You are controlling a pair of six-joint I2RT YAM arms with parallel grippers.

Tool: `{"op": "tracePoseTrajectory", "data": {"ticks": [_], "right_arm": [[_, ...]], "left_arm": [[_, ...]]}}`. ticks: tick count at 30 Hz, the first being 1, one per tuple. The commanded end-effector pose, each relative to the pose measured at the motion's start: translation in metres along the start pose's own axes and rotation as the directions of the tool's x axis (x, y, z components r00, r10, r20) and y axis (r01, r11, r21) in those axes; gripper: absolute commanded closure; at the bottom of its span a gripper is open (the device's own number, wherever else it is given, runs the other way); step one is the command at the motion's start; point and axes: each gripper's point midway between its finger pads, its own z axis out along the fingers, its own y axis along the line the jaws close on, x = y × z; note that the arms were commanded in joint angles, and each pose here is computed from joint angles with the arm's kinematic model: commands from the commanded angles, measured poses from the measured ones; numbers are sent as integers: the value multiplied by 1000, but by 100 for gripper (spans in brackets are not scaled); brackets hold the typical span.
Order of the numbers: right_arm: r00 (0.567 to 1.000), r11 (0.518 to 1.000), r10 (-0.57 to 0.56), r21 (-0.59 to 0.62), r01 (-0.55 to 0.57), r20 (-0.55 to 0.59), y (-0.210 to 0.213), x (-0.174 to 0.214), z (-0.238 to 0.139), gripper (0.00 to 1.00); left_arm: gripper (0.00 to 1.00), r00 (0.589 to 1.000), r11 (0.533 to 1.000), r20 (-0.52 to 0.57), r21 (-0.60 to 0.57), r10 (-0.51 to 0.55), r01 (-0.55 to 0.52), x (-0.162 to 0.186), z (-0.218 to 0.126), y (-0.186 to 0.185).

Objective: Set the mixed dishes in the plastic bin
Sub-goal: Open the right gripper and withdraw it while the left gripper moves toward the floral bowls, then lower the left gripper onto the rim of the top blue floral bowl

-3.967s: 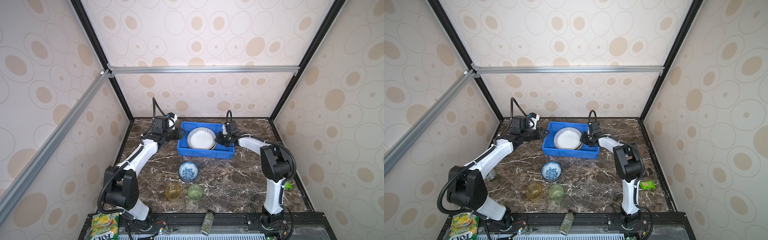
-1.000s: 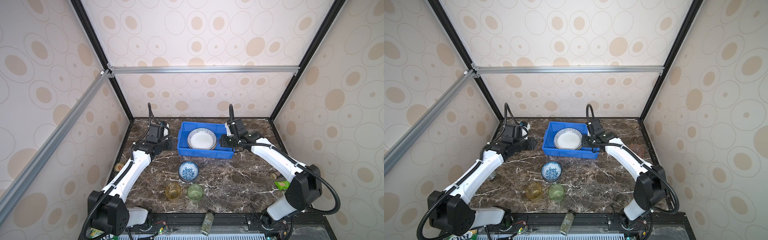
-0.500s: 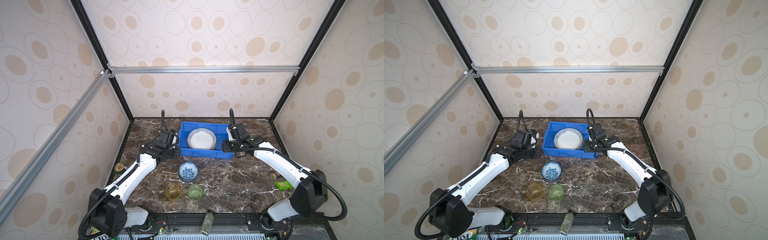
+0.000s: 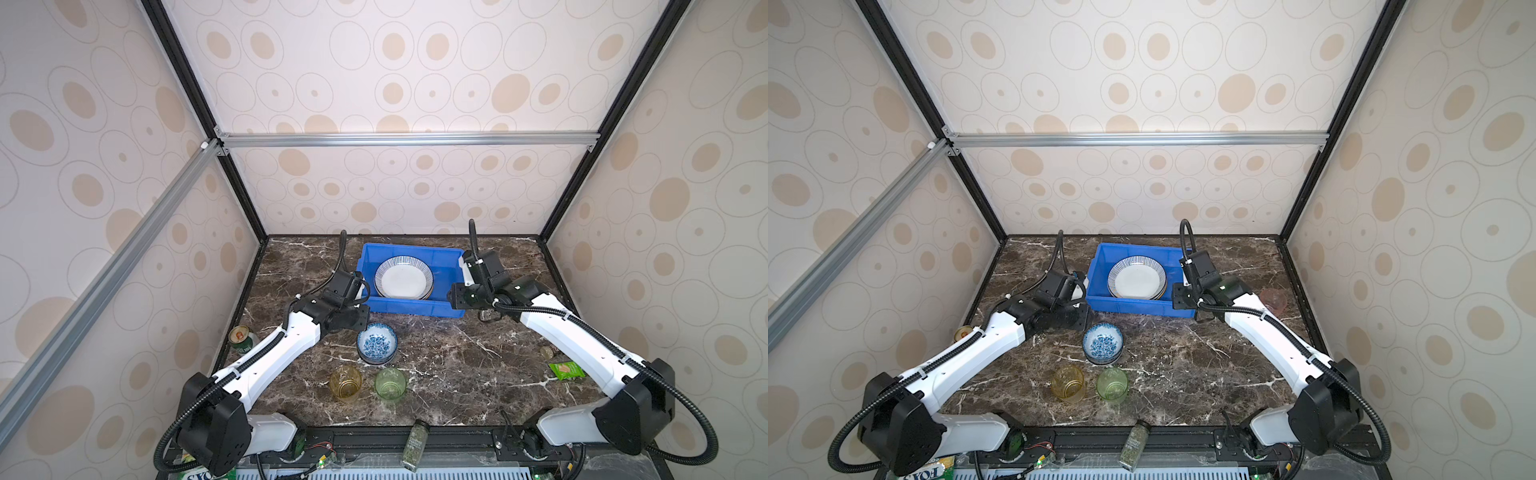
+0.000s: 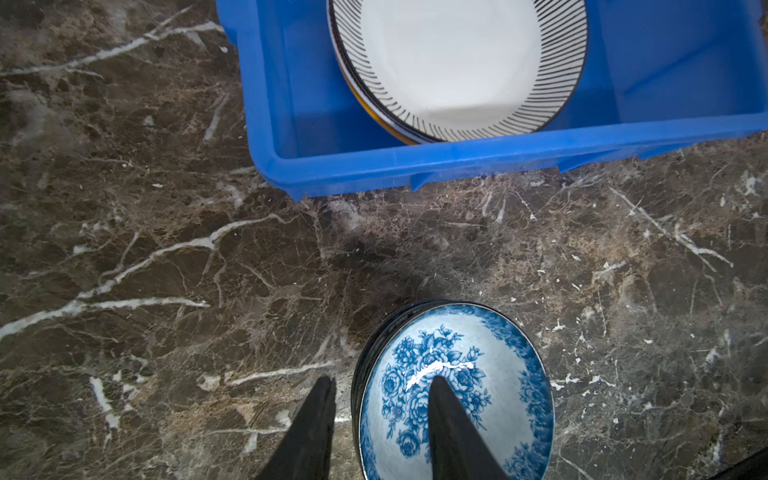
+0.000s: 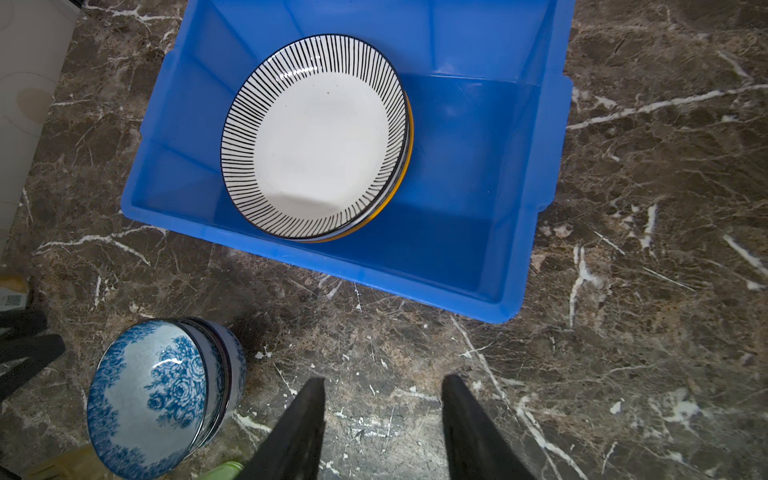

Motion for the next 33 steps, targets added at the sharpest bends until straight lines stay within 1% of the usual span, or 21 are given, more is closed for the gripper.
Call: {"op": "tracePoseTrajectory", "data": {"ticks": [1, 10, 18, 23, 33], "right_arm": [[1000, 1000, -21, -7, 21, 4, 2, 4, -7, 51], [1000, 1000, -14, -12, 14, -4, 2, 8, -6, 51], [1000, 1000, -17, 6, 17, -11, -3, 14, -4, 51], [1000, 1000, -21, 13, 21, -10, -4, 14, -5, 51], [1000, 999, -26, 25, 26, -6, -7, 15, -8, 51]], "left_arm": [[62, 999, 1000, -51, -28, -7, 6, 16, 6, 3], [63, 996, 999, -94, -46, -1, -3, 32, 19, 7], [63, 994, 999, -110, -43, 1, -6, 32, 25, 4], [63, 995, 999, -97, -39, -1, -3, 30, 25, 2], [65, 993, 998, -121, -54, 15, -22, 35, 29, 1]]}}
